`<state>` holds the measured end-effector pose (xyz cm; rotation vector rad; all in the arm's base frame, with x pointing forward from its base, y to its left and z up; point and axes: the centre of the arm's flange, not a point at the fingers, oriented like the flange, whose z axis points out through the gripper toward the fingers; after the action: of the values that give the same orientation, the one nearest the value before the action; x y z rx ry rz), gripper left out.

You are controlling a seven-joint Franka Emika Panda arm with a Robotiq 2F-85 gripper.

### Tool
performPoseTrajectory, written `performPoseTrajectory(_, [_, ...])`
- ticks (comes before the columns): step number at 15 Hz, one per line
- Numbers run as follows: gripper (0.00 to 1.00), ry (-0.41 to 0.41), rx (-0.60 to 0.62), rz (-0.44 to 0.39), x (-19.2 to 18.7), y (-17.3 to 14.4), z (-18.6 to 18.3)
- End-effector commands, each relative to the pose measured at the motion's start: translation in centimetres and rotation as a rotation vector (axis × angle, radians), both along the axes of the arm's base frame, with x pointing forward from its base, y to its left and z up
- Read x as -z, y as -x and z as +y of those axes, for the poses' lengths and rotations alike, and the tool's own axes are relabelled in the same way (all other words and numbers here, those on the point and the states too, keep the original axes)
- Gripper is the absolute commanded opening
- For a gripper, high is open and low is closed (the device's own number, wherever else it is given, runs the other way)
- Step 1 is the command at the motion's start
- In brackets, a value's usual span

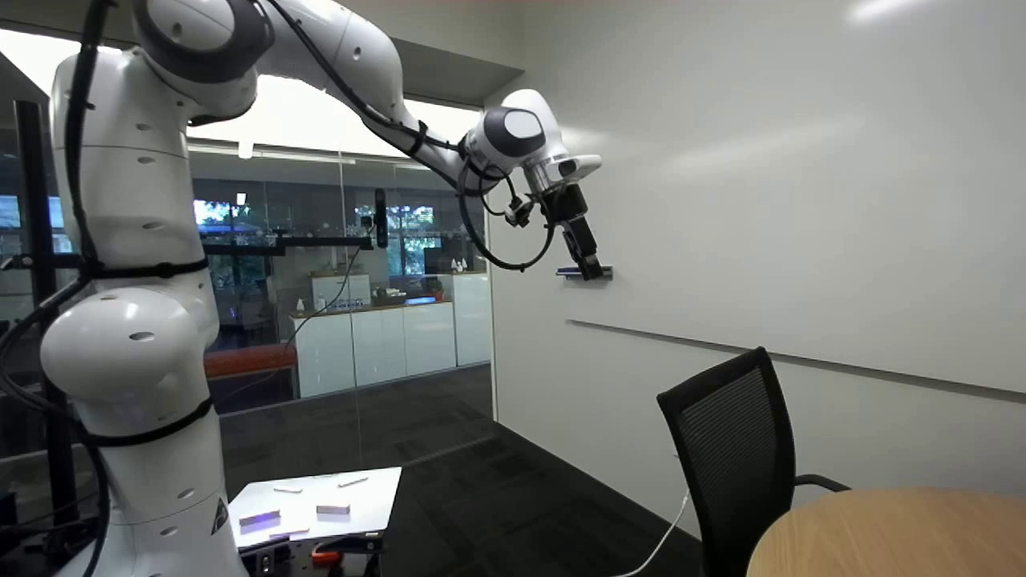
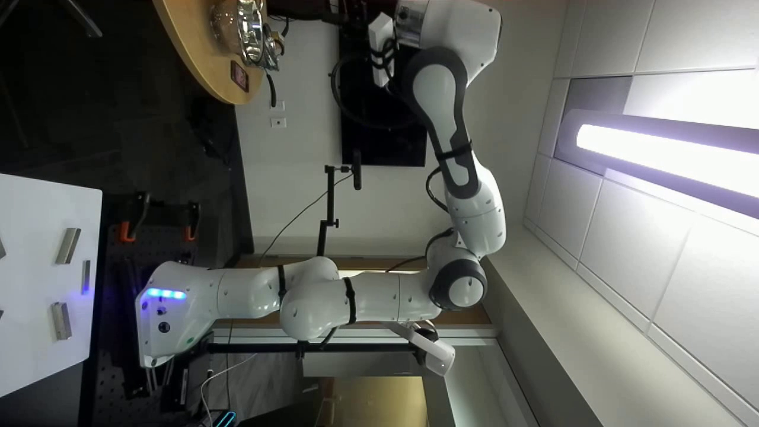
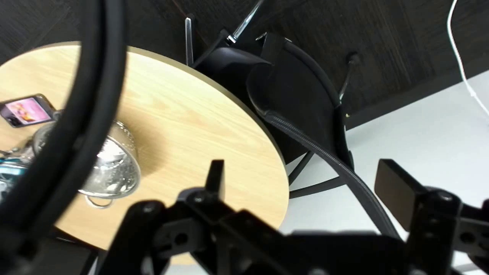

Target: Move the black chair forwards.

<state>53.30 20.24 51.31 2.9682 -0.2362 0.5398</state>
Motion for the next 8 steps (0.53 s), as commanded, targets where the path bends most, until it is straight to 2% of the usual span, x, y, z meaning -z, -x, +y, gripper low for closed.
performPoseTrajectory(1, [1.0, -0.026, 0.112, -0.062, -2.3, 7.4, -3.7])
performPoseTrajectory(5, [1.0, -0.054, 0.162, -0.082, -2.8, 12.3, -6.6])
performPoseTrajectory(7, [1.0, -0.075, 0.165, -0.083, -2.6, 14.6, -8.4])
performPoseTrajectory(8, [1.0, -0.11, 0.126, -0.073, -2.1, 15.4, -9.4])
